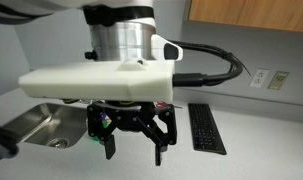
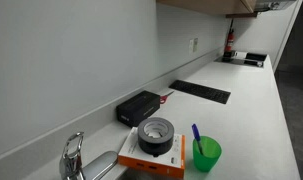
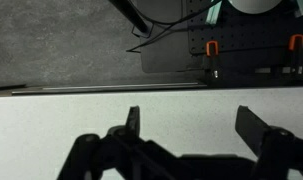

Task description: Take the blue pen out of the green cup

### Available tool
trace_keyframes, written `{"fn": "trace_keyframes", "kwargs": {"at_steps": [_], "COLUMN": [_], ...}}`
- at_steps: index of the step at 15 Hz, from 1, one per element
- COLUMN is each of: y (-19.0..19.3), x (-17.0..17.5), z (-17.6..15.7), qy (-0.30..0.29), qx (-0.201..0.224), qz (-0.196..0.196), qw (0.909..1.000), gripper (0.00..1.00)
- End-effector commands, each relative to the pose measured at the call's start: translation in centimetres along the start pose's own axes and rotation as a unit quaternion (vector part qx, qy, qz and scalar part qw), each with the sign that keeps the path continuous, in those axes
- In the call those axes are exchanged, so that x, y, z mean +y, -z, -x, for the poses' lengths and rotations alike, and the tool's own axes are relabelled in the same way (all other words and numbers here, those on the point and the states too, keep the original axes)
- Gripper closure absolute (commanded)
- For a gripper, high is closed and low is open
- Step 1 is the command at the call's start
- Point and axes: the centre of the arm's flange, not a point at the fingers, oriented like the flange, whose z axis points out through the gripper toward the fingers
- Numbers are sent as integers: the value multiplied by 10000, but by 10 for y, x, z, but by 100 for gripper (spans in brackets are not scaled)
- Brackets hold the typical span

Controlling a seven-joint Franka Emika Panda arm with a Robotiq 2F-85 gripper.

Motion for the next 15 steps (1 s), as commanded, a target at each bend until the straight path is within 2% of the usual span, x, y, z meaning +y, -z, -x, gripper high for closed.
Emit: {"fn": "trace_keyframes", "kwargs": {"at_steps": [1,4,6,15], "y": [0,0,3,12], "x": [0,0,-7,-107], "z": [0,0,-9,-114], "qy": [1,0,-111,-338], "qx": [-6,-4,205,1025], "qz": [-1,-1,-123,-586], "qw": [10000,10000,9997,9924], "gripper": [0,0,0,0]}}
